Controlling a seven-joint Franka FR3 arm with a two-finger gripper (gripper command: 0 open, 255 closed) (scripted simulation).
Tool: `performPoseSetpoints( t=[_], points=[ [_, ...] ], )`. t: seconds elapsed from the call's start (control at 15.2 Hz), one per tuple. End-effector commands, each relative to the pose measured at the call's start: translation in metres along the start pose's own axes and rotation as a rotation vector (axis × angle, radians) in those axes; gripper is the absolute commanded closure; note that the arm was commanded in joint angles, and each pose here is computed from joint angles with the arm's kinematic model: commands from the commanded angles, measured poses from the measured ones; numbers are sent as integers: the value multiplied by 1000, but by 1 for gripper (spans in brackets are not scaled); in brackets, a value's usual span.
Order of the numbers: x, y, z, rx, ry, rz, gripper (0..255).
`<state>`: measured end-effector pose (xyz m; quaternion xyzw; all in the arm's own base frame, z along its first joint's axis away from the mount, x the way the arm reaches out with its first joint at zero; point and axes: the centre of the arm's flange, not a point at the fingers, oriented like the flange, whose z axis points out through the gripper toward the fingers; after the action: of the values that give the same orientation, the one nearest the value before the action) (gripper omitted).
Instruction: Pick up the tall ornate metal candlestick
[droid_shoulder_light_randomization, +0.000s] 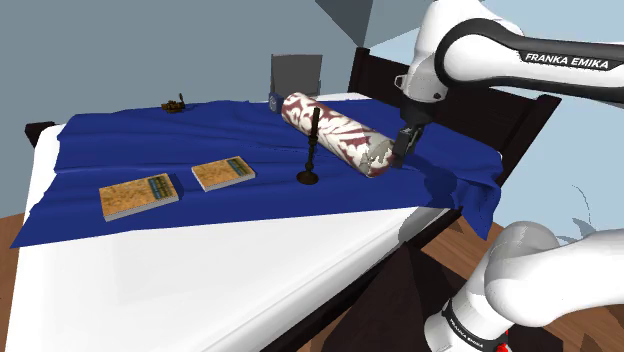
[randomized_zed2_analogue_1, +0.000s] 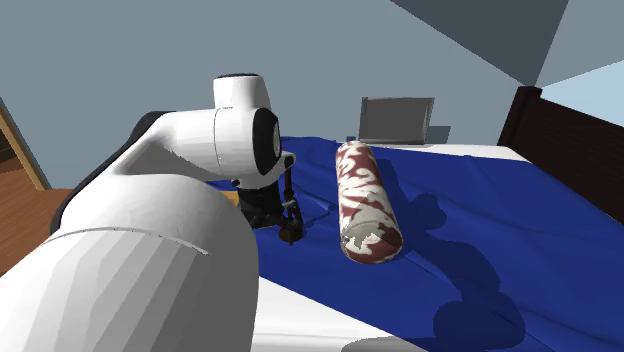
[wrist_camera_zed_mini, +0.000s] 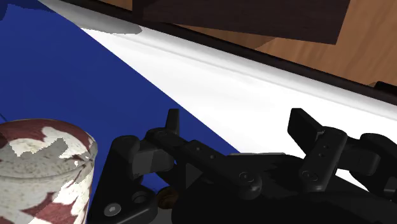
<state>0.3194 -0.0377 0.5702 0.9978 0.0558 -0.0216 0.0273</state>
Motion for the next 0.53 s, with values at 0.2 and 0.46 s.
performPoseSetpoints(
  t=[0.2,0.46],
  points=[
    [27,9,16,-11,51,-6,0],
    [64,21,34,-26,118,-14,0]
  ],
)
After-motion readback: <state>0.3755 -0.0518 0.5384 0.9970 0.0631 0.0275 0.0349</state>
